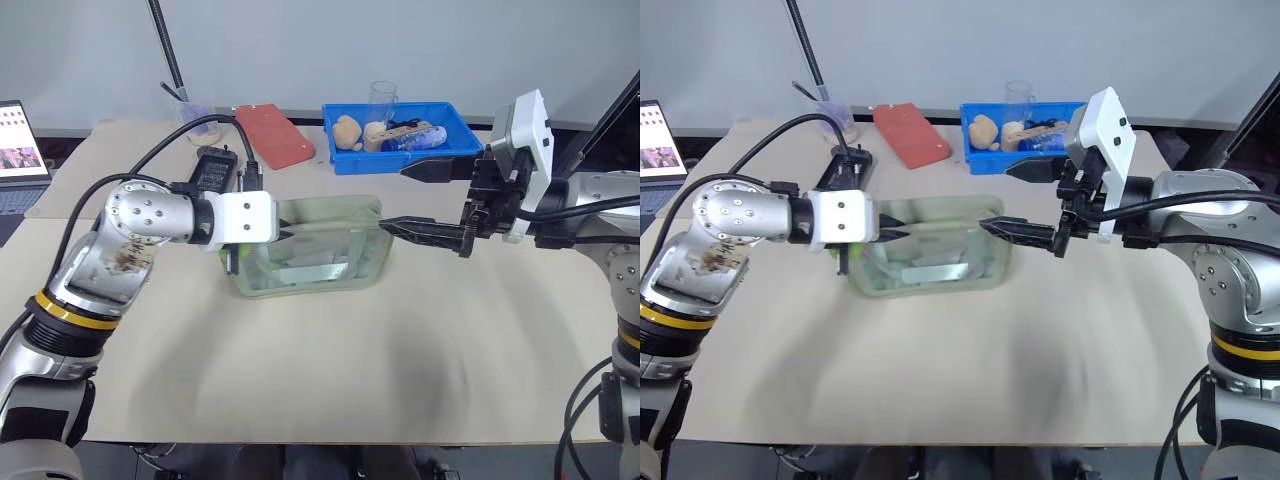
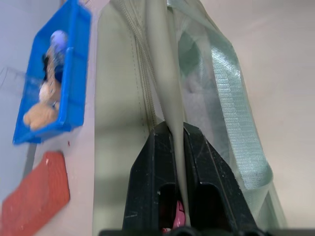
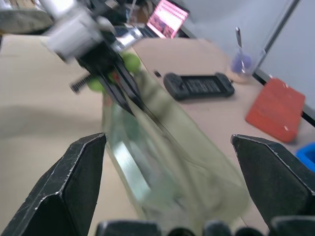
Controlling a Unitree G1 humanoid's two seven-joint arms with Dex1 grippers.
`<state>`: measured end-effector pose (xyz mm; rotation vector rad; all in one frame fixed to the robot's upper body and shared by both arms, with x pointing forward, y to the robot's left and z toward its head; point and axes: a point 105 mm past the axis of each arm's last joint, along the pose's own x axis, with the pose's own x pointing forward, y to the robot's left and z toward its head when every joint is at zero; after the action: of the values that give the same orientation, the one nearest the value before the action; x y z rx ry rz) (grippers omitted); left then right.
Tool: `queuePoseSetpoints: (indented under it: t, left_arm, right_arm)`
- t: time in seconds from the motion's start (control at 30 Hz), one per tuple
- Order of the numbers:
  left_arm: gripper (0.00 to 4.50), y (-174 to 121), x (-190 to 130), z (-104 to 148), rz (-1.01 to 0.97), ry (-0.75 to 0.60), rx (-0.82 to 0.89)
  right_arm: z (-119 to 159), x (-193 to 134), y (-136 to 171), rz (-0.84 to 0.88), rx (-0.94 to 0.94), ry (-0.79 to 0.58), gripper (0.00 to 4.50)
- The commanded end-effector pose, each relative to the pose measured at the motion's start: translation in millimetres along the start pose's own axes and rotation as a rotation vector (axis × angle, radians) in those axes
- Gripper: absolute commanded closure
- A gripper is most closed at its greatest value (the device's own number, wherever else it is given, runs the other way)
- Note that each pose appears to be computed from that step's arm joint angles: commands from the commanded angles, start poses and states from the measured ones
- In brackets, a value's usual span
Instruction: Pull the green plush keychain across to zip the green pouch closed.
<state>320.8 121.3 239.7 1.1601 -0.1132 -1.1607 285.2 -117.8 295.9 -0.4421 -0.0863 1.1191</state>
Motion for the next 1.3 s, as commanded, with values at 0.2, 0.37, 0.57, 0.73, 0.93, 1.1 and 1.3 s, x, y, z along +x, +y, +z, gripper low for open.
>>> queuePoseSetpoints:
  t: [0.2, 0.37, 0.57, 0.73, 0.93, 1.1, 1.3]
  left_arm:
    - [4.47, 8, -11, 7, -0.001, -0.106, 0.125]
    - [4.47, 11, -10, 5, 0.024, -0.119, 0.147]
    - [2.41, 18, -14, 7, 0.043, -0.133, 0.135]
    - [0.01, 30, -22, 37, 0.077, -0.261, 0.008]
    - [0.01, 25, -31, 84, -0.056, -0.451, -0.21]
    - [0.0, 12, -33, 100, -0.16, -0.475, -0.25]
    - [0.0, 11, -35, 86, -0.123, -0.411, -0.27]
  right_arm:
    - [-5, -6, 2, 0.017, -0.048, 0.014, 0.0]
    - [-12, -10, 1, 0.013, -0.035, 0.028, 0.0]
    - [-24, -10, 2, 0.011, -0.04, 0.06, 0.0]
    - [-38, -6, 10, 0.029, -0.044, 0.098, 0.0]
    - [-50, 8, 14, 0.048, -0.031, 0.105, 0.0]
    - [-60, 18, 13, 0.045, -0.03, 0.111, 0.8]
    - [-63, 19, 14, 0.055, -0.038, 0.117, 2.8]
